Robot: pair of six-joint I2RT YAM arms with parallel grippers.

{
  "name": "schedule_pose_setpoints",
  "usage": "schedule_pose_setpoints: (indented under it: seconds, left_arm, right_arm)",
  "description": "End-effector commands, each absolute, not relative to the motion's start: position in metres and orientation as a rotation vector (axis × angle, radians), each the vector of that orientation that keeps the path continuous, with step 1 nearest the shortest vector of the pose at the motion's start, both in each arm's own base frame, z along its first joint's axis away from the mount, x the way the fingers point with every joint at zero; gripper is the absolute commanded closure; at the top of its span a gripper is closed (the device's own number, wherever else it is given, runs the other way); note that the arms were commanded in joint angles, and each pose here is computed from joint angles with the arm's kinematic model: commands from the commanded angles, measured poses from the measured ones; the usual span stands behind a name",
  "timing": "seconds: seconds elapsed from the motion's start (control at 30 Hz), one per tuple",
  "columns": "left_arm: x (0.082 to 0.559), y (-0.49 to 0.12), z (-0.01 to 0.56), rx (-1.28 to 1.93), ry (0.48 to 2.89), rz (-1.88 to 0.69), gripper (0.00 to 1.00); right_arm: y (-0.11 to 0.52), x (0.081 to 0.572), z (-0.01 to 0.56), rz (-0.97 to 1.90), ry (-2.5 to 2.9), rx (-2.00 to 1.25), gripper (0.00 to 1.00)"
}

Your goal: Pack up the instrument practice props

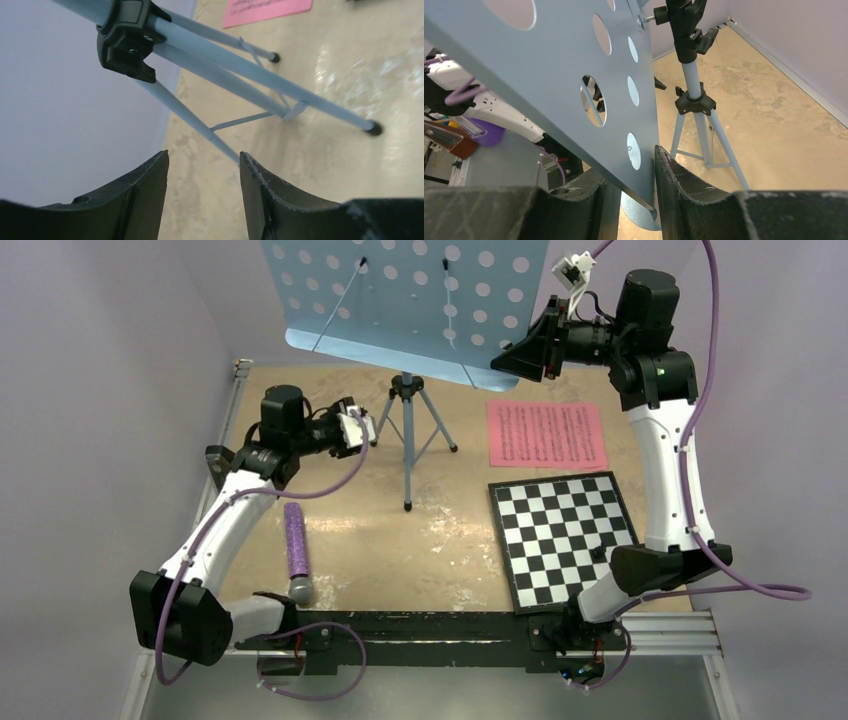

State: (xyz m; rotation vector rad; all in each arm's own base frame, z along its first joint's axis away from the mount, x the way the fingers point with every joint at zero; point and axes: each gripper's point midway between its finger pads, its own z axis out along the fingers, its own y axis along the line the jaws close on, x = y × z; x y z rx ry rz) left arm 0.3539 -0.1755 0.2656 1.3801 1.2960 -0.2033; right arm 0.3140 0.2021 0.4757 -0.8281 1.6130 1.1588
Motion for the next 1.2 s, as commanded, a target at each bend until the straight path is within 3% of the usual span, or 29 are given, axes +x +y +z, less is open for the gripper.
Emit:
schedule_pose_setpoints:
  seconds: [0.0, 0.2, 0.77, 0.97, 1.17]
  left_arm:
    - [0.378, -0.178, 0.299, 1.539, 0.834, 0.240, 0.41]
    - [0.385, -0.204, 0.330, 1.523, 0.314, 0.593, 0.36]
    - [0.394, -0.235, 0.356, 1.449, 0.171, 0.641, 0.34]
    - [0.395, -0.236, 0.348, 1.493, 0.195, 0.617, 0.42]
    - [0.391, -0.234, 0.341, 1.538, 0.240, 0.569, 0.61]
  right_arm:
    - [0.203, 0.312, 0.491, 1.154, 1.559, -0.848, 0.67]
    - [0.203, 0.311, 0.490, 1.159, 1.559, -0.849, 0.67]
    - [0.203, 0.311, 0.487, 1.160, 1.565, -0.852, 0.67]
    - [0.203, 0.315, 0.489, 1.165, 1.563, -0.849, 0.67]
    - [0.203, 0.314, 0.488, 1.166, 1.565, -0.850, 0.67]
